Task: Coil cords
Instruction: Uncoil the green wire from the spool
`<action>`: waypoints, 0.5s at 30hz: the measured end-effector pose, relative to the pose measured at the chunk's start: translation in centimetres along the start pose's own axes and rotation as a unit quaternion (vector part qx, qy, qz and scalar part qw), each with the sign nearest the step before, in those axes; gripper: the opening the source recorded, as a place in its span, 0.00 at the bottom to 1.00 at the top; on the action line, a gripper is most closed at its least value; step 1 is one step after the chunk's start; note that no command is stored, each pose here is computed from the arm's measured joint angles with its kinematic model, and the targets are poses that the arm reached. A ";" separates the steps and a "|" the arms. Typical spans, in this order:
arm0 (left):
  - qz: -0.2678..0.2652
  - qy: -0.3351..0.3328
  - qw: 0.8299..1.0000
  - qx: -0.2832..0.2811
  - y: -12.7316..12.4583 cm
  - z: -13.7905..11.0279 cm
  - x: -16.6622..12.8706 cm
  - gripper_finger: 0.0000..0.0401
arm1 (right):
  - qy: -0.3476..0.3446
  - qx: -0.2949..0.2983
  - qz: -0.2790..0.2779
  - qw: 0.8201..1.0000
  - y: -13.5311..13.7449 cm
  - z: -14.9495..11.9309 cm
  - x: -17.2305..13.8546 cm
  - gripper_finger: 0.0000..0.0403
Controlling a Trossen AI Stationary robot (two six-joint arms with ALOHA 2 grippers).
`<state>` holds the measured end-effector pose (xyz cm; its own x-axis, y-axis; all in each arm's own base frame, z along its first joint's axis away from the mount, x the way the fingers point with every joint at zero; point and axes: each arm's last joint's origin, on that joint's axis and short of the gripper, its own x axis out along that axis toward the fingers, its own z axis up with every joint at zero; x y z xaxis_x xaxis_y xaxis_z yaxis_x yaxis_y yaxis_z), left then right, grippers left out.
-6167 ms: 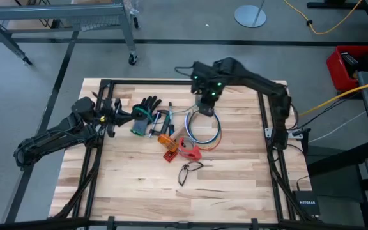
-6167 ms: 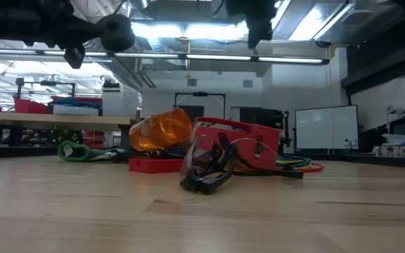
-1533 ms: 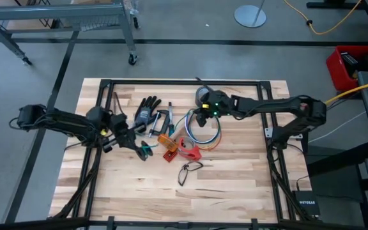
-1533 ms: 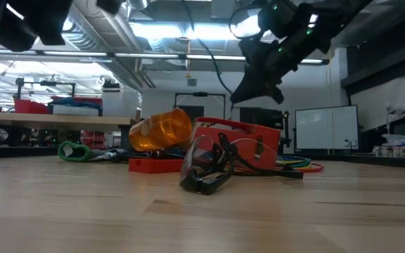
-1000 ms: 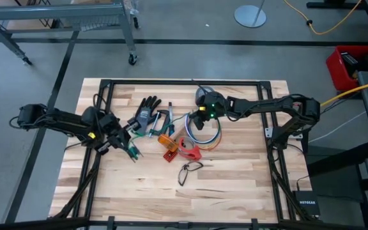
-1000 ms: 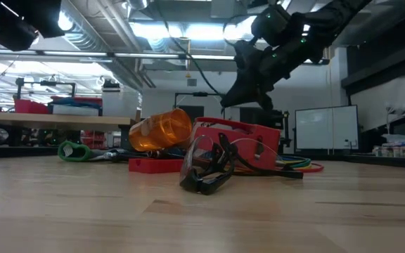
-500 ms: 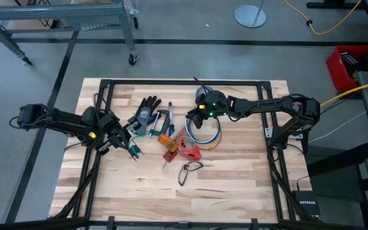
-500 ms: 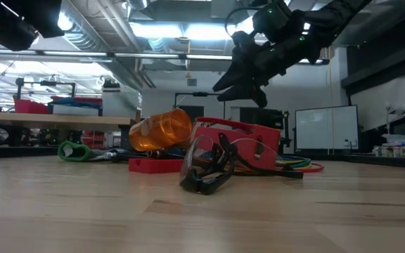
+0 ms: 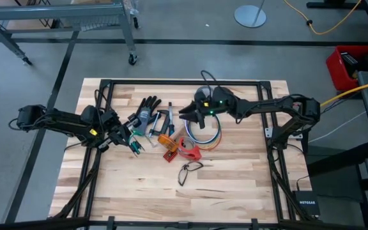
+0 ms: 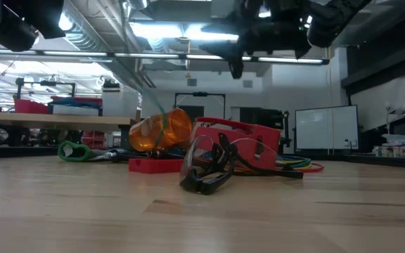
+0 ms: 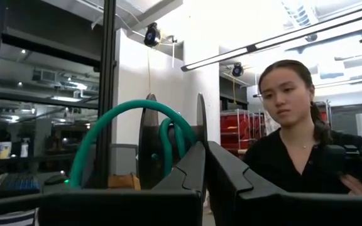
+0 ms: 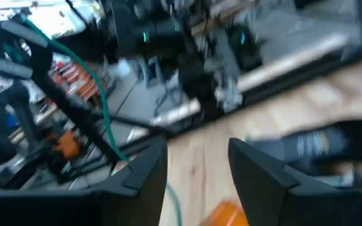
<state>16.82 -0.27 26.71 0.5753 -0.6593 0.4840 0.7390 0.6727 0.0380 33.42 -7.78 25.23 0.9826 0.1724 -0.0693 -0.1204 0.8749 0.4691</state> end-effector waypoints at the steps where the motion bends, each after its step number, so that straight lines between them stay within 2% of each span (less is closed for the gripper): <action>1: 0.000 0.000 1.000 0.001 0.0 0.0 0.0 0.00 | -0.009 -0.012 -0.006 1.000 0.3 0.2 0.2 0.43; 10: -0.002 0.007 1.000 -0.007 0.0 -0.2 0.0 0.00 | -0.042 -0.109 -0.022 0.993 3.1 1.8 2.6 0.43; 15: 0.003 0.017 1.000 -0.010 0.2 -0.5 0.0 0.00 | -0.040 -0.120 -0.045 0.991 3.3 1.6 3.8 0.43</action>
<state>17.17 -0.31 26.33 0.5917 -0.6658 0.4545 0.7414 0.6709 0.0176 37.02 -4.93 27.93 0.9978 0.0613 -0.0270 -0.0531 0.9691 0.2407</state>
